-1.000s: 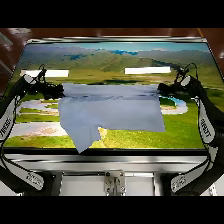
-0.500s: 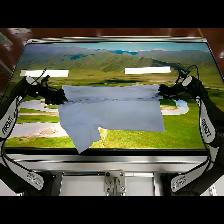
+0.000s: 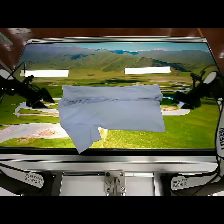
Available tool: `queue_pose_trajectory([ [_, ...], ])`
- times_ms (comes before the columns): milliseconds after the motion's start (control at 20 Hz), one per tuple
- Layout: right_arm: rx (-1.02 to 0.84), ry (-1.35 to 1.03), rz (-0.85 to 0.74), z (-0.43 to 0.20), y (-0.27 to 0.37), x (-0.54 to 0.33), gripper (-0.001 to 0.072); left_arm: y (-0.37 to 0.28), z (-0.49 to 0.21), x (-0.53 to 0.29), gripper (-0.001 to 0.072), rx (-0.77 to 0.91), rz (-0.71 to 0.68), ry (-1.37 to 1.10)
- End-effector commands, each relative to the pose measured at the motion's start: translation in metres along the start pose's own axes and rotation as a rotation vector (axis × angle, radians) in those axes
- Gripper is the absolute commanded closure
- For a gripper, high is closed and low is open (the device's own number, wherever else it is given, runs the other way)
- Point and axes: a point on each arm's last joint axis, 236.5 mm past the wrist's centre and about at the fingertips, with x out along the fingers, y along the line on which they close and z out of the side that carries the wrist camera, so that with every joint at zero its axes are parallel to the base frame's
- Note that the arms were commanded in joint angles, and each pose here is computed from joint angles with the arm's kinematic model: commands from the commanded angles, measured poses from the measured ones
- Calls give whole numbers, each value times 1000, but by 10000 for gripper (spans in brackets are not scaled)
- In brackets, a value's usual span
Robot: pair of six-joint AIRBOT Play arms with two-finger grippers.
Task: Fold the shirts.
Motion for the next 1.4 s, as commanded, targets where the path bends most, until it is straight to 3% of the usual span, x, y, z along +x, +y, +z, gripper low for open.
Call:
queue_pose_trajectory([
  [0, 48, 202, 90, -74, -18, -11, 90, 23, -77, 14, 123, -31, -8, 107],
  [150, 99, 157, 251, -81, 5, -1, 90, 14, -123, 57, 121, -88, -132, 70],
  [400, 69, 134, 265, -75, 24, 5, 90, -6, -141, 94, 117, -159, -267, 42],
  [700, 56, 135, 262, -74, 29, 7, 90, -20, -128, 109, 124, -114, -232, -12],
  [750, 56, 139, 264, -75, 30, 7, 90, -23, -125, 113, 169, -114, -229, -23],
  [800, 59, 142, 263, -76, 30, 7, 90, -26, -124, 117, 346, -112, -229, -23],
  [850, 61, 145, 261, -76, 29, 7, 89, -28, -126, 121, 458, -109, -230, -14],
  [900, 60, 148, 255, -77, 28, 7, 85, -30, -128, 123, 544, -103, -230, -3],
  [950, 51, 150, 255, -78, 27, 8, 18, -30, -130, 124, 612, -97, -233, 5],
  [1000, 41, 161, 259, -83, 27, 11, 7, -30, -132, 122, 670, -89, -239, 13],
  [1350, 106, 232, 247, -118, 21, 51, 10, -20, -138, 95, 671, -87, -313, 28],
])
